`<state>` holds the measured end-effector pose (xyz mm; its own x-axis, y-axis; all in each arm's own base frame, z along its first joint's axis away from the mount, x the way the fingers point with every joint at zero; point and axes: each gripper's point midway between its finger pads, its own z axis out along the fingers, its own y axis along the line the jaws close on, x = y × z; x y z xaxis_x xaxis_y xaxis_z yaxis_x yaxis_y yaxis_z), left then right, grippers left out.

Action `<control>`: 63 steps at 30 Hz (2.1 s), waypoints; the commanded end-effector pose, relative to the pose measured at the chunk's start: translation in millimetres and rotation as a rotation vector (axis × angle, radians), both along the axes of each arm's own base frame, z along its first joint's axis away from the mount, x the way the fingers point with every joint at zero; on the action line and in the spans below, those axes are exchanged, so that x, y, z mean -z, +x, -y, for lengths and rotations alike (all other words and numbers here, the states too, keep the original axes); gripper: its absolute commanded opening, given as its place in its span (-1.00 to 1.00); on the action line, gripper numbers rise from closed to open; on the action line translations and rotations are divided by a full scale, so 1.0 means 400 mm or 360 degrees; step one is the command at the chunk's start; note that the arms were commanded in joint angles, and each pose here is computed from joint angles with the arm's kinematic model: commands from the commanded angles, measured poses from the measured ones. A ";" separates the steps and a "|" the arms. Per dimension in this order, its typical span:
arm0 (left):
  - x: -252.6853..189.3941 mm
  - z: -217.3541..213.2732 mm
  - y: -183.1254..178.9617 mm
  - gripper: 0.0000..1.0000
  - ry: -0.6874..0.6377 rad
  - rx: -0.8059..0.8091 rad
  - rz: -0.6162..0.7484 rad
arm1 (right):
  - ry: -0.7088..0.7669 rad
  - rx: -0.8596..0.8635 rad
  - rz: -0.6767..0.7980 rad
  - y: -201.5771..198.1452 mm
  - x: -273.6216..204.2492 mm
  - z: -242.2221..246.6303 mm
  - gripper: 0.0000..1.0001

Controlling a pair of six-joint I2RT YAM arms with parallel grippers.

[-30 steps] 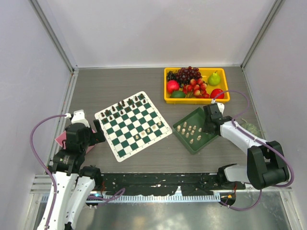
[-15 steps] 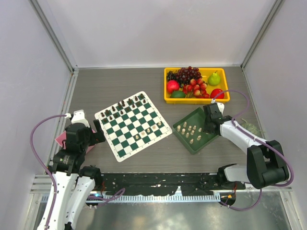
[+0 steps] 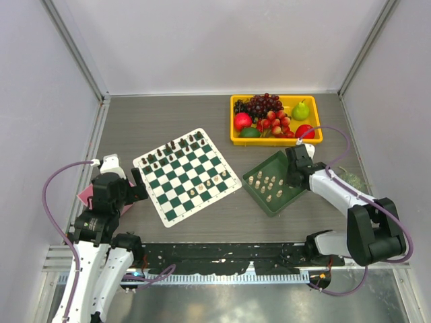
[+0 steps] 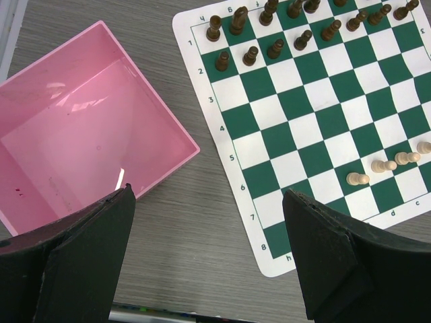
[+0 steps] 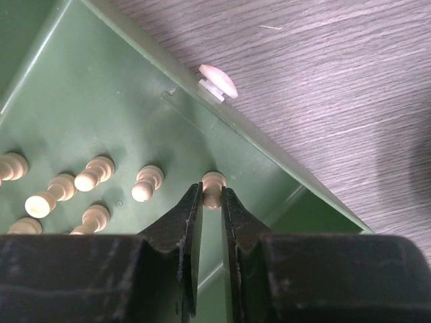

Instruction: Set up the chess pieces on the board

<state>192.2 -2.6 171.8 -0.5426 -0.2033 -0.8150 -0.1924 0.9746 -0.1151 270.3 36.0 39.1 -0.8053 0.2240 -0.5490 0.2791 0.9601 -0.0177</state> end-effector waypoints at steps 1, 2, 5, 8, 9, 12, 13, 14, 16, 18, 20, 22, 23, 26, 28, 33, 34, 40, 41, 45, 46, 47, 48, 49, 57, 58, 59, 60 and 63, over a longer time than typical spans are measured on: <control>-0.040 0.006 0.019 0.98 -0.0025 0.0009 0.0094 | 0.0060 -0.0041 0.0159 0.042 -0.078 -0.018 -0.75; -0.040 0.005 0.019 0.98 -0.0025 0.0006 0.0094 | 0.0081 -0.0049 0.0192 0.044 -0.093 -0.022 -0.75; -0.041 0.004 0.018 0.98 -0.0023 0.0004 0.0094 | 0.0141 -0.0088 0.0260 0.048 -0.135 -0.039 -0.75; -0.040 0.005 0.018 0.98 -0.0025 0.0006 0.0094 | 0.0183 -0.0116 0.0309 0.049 -0.177 -0.054 -0.76; -0.041 0.005 0.018 0.98 -0.0025 0.0006 0.0096 | 0.0202 -0.0129 0.0341 0.050 -0.197 -0.060 -0.77; -0.043 0.005 0.018 0.98 -0.0025 0.0006 0.0099 | 0.0255 -0.0222 0.0436 0.052 -0.264 -0.106 -0.77; -0.042 0.004 0.018 0.98 -0.0024 0.0004 0.0099 | 0.0261 -0.0245 0.0470 0.050 -0.283 -0.120 -0.77; -0.042 0.005 0.018 0.98 -0.0024 0.0007 0.0099 | 0.0249 -0.0294 0.0519 0.051 -0.316 -0.149 -0.77; -0.043 0.003 0.017 0.98 -0.0022 0.0000 0.0102 | 0.0257 -0.0400 0.0590 0.042 -0.365 -0.219 -0.77; -0.045 0.003 0.017 0.98 -0.0023 0.0000 0.0109 | 0.0305 -0.0515 0.0636 0.035 -0.405 -0.301 -0.77; -0.048 0.000 0.017 0.98 -0.0018 -0.0008 0.0112 | 0.0337 -0.0642 0.0618 0.031 -0.410 -0.395 -0.77; -0.049 -0.008 0.012 0.98 -0.0003 -0.0034 0.0110 | 0.0385 -0.0763 0.0620 0.022 -0.423 -0.494 -0.77; -0.053 -0.013 0.011 0.98 0.0005 -0.0048 0.0121 | 0.0421 -0.0849 0.0628 0.004 -0.431 -0.550 -0.77; -0.061 -0.024 0.005 0.98 0.0016 -0.0085 0.0149 | 0.0450 -0.1021 0.0564 -0.013 -0.413 -0.701 -0.77; -0.066 -0.033 0.002 0.98 0.0026 -0.0114 0.0169 | 0.0457 -0.1122 0.0534 -0.031 -0.397 -0.786 -0.77; -0.077 -0.048 -0.006 0.98 0.0032 -0.0169 0.0214 | 0.0472 -0.1342 0.0440 -0.086 -0.363 -0.951 -0.78; -0.078 -0.048 -0.006 0.98 0.0031 -0.0173 0.0220 | 0.0447 -0.1354 0.0391 -0.088 -0.328 -0.970 -0.77; -0.081 -0.046 -0.004 0.98 0.0023 -0.0168 0.0227 | 0.0409 -0.1483 0.0247 -0.129 -0.248 -1.058 -0.77; -0.079 -0.046 -0.005 0.98 0.0025 -0.0164 0.0221 | 0.0411 -0.1493 0.0242 -0.134 -0.247 -1.066 -0.78; -0.076 -0.042 -0.003 0.98 0.0025 -0.0151 0.0208 | 0.0367 -0.1497 0.0175 -0.138 -0.199 -1.076 -0.77; -0.076 -0.042 -0.002 0.98 0.0024 -0.0149 0.0207 | 0.0362 -0.1496 0.0166 -0.137 -0.192 -1.075 -0.77; -0.076 -0.041 -0.003 0.98 0.0023 -0.0147 0.0207 | 0.0359 -0.1502 0.0152 -0.140 -0.181 -1.078 -0.77; -0.076 -0.041 -0.003 0.98 0.0023 -0.0147 0.0207 | 0.0356 -0.1501 0.0137 -0.140 -0.172 -1.078 -0.77; -0.075 -0.041 -0.003 0.98 0.0022 -0.0147 0.0210 | 0.0344 -0.1509 0.0123 -0.142 -0.160 -1.080 -0.77; -0.074 -0.039 -0.001 0.98 0.0019 -0.0141 0.0207 | 0.0284 -0.1518 0.0112 -0.127 -0.119 -1.088 -0.77; -0.077 -0.038 -0.002 0.98 0.0016 -0.0139 0.0213 | 0.0284 -0.1523 0.0114 -0.127 -0.117 -1.092 -0.77; -0.078 -0.038 -0.001 0.98 0.0018 -0.0138 0.0213 | 0.0273 -0.1531 0.0110 -0.126 -0.111 -1.094 -0.77; -0.076 -0.038 -0.002 0.98 0.0019 -0.0138 0.0211 | 0.0267 -0.1530 0.0113 -0.121 -0.112 -1.095 -0.77; -0.074 -0.039 -0.002 0.98 0.0020 -0.0140 0.0209 | 0.0236 -0.1530 0.0101 -0.118 -0.095 -1.096 -0.76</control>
